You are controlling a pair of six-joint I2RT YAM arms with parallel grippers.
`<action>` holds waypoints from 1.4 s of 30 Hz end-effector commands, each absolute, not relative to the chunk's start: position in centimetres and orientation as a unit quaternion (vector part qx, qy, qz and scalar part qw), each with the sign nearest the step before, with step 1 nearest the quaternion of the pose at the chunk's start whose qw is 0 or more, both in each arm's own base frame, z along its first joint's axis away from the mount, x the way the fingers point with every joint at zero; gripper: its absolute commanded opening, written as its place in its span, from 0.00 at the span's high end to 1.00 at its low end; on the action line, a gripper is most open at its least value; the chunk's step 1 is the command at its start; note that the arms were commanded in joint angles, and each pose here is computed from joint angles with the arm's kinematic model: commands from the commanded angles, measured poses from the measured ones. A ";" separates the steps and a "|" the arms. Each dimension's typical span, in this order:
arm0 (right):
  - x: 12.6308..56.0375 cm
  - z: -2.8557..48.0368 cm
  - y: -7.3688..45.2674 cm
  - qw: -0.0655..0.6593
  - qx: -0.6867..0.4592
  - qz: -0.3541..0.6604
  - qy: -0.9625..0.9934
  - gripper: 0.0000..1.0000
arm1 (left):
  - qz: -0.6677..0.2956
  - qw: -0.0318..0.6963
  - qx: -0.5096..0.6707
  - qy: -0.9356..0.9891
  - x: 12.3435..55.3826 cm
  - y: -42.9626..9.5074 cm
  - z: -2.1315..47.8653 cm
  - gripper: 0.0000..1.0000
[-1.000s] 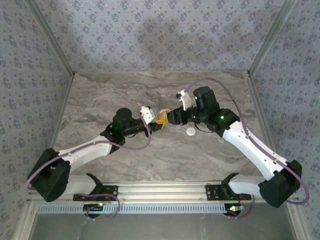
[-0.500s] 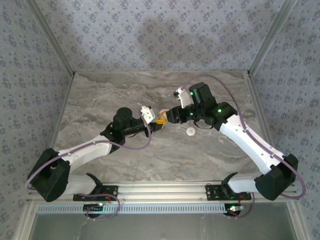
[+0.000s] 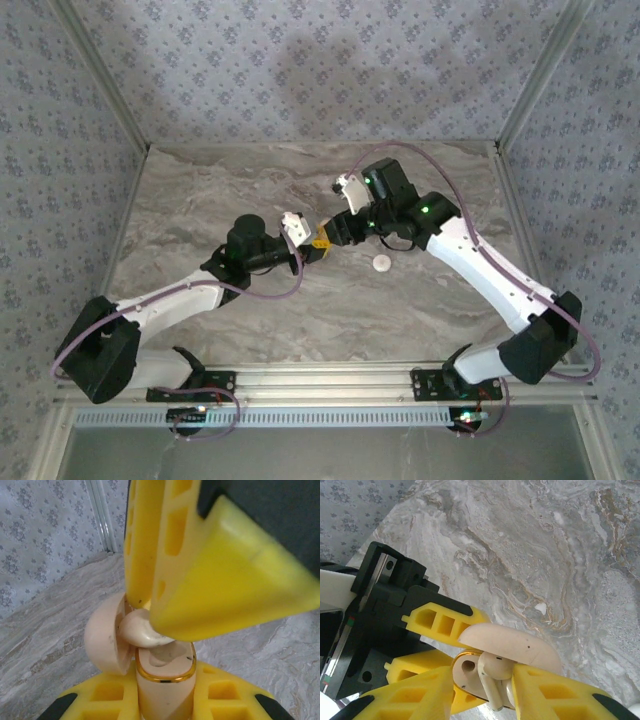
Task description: Insert the wireless bluetooth earbuds into the charging case
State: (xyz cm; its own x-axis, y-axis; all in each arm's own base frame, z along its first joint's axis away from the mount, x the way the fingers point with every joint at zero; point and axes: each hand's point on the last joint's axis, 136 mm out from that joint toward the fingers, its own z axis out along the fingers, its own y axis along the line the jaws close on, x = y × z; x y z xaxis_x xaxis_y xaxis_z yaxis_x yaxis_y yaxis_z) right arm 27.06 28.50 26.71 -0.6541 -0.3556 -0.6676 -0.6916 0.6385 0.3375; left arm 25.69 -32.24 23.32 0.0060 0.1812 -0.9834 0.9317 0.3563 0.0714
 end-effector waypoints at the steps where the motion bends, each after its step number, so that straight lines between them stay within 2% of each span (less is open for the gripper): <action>1: 27.0 26.8 28.6 0.280 -0.319 0.283 0.860 0.62 | -0.353 0.567 0.460 0.585 25.5 -32.9 25.8 0.84; 12: 27.4 25.4 28.9 0.266 -0.327 0.249 0.872 0.66 | -0.357 0.570 0.462 0.578 25.2 -32.8 26.4 0.84; 21: 27.0 24.9 28.5 0.260 -0.332 0.219 0.880 0.82 | -0.351 0.571 0.460 0.583 25.3 -32.7 26.2 0.84; 26: 26.2 25.8 28.5 0.271 -0.328 0.242 0.872 0.87 | -0.345 0.572 0.457 0.588 25.6 -32.5 26.0 0.84; 34: 25.3 27.3 28.2 0.296 -0.313 0.287 0.856 0.89 | -0.338 0.569 0.448 0.601 26.0 -32.3 25.4 0.84; 42: 25.8 26.2 27.0 0.293 -0.276 0.299 0.865 0.89 | -0.327 0.563 0.434 0.623 26.9 -31.9 24.5 0.84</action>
State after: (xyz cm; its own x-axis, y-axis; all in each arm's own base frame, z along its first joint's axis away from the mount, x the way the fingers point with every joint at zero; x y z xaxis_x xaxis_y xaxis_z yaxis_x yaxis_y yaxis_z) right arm 25.73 27.21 26.16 -0.6540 -0.3434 -0.6740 -0.6758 0.6657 0.3165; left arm 25.96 -31.95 22.49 -0.0234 0.2070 -0.9781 0.9243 0.3773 0.0577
